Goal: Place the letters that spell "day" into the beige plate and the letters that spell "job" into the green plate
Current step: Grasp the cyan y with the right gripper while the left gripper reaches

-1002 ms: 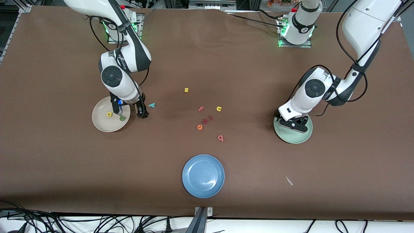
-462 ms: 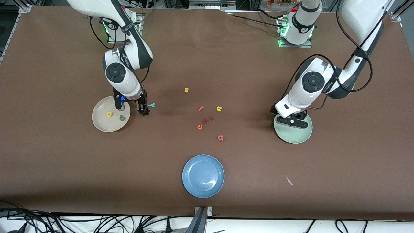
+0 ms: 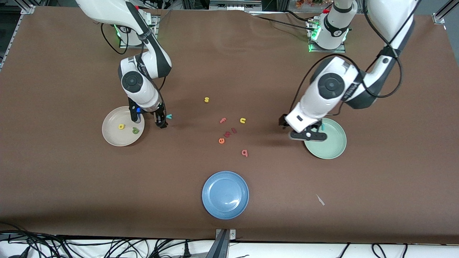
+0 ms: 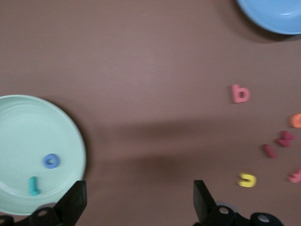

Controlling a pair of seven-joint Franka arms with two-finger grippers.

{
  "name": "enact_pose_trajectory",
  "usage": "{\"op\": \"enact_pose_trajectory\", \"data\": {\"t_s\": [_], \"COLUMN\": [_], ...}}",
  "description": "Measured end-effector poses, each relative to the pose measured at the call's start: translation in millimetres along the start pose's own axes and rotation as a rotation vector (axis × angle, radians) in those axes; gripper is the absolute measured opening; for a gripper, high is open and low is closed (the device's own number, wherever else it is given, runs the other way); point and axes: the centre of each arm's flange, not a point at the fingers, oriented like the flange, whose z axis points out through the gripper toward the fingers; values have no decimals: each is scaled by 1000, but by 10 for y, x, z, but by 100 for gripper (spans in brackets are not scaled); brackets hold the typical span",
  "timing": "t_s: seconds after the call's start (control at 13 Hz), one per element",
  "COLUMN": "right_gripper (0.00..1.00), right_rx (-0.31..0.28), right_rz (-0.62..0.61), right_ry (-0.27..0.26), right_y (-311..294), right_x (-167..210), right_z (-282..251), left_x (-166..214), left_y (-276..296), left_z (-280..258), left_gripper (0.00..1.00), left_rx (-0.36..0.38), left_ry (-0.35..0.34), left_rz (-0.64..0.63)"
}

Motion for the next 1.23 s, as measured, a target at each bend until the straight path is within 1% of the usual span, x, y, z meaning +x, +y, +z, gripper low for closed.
{"op": "enact_pose_trajectory", "data": {"t_s": [0.23,0.39,0.62,0.69,0.85,1.08,1.23], "right_gripper": [100,100,100,100,100,100,98], "right_rx": [4,5,9,9,9,8,5], "right_rz": [-2,-5,-5,-5,-6,-6,-11], "right_ry": [2,3,3,4,4,4,5], "right_y": [7,13,11,12,14,17,24], "right_x": [-43,-69,-72,-73,-75,-78,-99], "right_z": [74,111,132,143,153,163,177], "left_x": [223,347,368,374,439,646,719], "left_y": [377,577,889,969,1062,1057,1105], "left_z": [70,243,446,493,598,830,996], "left_gripper": [100,100,100,100,100,99,98], "left_rx": [-54,-28,38,46,40,19,26], "left_ry": [11,33,61,66,68,66,70], "left_rz": [22,64,107,115,116,90,75]}}
